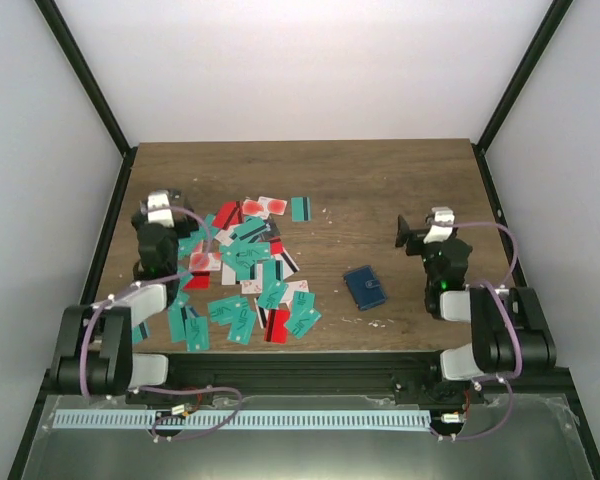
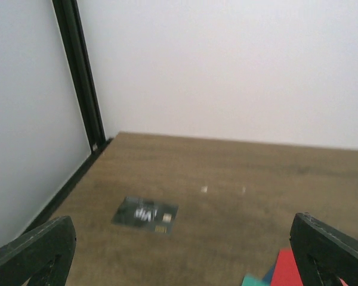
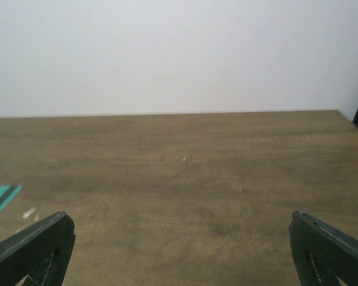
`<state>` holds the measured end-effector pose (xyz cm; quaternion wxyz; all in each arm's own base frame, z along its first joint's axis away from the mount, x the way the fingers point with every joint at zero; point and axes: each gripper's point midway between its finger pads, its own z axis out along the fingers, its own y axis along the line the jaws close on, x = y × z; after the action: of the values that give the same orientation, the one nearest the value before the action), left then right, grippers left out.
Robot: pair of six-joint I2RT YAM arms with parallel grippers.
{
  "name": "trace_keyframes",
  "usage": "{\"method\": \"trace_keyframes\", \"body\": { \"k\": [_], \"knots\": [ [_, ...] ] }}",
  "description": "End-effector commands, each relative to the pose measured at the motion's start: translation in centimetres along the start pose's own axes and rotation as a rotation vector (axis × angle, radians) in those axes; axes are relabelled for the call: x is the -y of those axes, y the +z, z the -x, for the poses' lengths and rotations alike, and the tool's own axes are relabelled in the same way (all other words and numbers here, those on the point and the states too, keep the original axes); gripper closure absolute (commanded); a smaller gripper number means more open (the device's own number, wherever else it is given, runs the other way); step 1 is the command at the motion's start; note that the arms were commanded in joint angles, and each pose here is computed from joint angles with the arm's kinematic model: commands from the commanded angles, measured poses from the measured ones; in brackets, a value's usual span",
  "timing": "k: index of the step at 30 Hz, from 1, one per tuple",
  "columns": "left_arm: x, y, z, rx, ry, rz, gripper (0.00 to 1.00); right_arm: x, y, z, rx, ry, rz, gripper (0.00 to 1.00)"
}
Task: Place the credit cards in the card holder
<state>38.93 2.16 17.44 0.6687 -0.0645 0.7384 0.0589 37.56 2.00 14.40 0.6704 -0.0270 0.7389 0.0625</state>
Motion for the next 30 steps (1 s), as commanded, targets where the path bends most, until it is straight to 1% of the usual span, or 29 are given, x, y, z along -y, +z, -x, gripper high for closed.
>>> {"method": "trace_keyframes", "body": {
  "k": [1,2,3,4,6,7,8,9,12,13,15,17,19,21,26,30],
  "knots": [
    [0.2,0.6,3.5,-0.128,-0.047,0.003,0.0,1.6,1.3,4.7,0.006,0.061,-0.085,0.0],
    [0.1,0.6,4.8,-0.141,-0.073,0.011,0.0,2.0,1.5,5.7,0.005,0.102,-0.108,0.0],
    [-0.1,0.4,6.1,-0.156,-0.102,0.024,0.0,2.4,2.1,7.9,0.025,0.152,-0.129,0.0],
    [-0.3,0.2,7.1,-0.178,-0.129,0.041,0.0,2.8,2.6,9.0,0.007,0.217,-0.149,0.0],
    [-0.7,-0.7,9.1,-0.221,-0.174,0.063,0.0,2.7,4.1,10.9,-0.059,0.32,-0.152,0.0],
    [-1.1,-1.3,10.2,-0.233,-0.211,0.092,0.0,2.6,4.7,11.2,-0.114,0.36,-0.157,0.0],
    [-1.8,-2.1,10.7,-0.259,-0.265,0.134,0.0,2.9,5.1,11.5,-0.145,0.414,-0.178,0.0],
    [-2.2,-2.9,11.0,-0.278,-0.29,0.161,0.0,2.9,5.4,11.1,-0.18,0.452,-0.186,0.0],
    [-2.2,-4.9,11.1,-0.34,-0.3,0.15,0.0,0.0,6.0,11.7,-0.226,0.466,-0.01,0.0],
    [-2.0,-5.3,10.8,-0.364,-0.324,0.139,0.0,-1.0,5.9,11.8,-0.236,0.475,0.046,0.0],
    [-0.8,-5.7,9.4,-0.43,-0.366,0.083,0.0,-1.9,5.7,11.5,-0.276,0.526,0.091,0.0],
    [0.2,-6.2,7.4,-0.507,-0.428,0.053,0.0,-2.4,5.8,10.4,-0.362,0.572,0.091,0.0],
    [1.3,-6.6,6.1,-0.573,-0.444,0.001,0.0,-2.5,5.7,8.8,-0.458,0.591,0.068,0.0],
    [2.6,-7.0,4.9,-0.637,-0.447,-0.059,0.0,-2.8,5.2,7.2,-0.54,0.573,0.044,0.0],
    [6.3,-9.1,1.7,-0.807,-0.463,-0.203,0.0,-4.5,1.4,3.2,-0.721,0.539,-0.016,0.0],
    [11.8,-11.9,-0.7,-0.927,-0.44,-0.33,0.03,-6.7,-2.8,-0.6,-0.852,0.562,-0.026,0.0]
  ]
}}
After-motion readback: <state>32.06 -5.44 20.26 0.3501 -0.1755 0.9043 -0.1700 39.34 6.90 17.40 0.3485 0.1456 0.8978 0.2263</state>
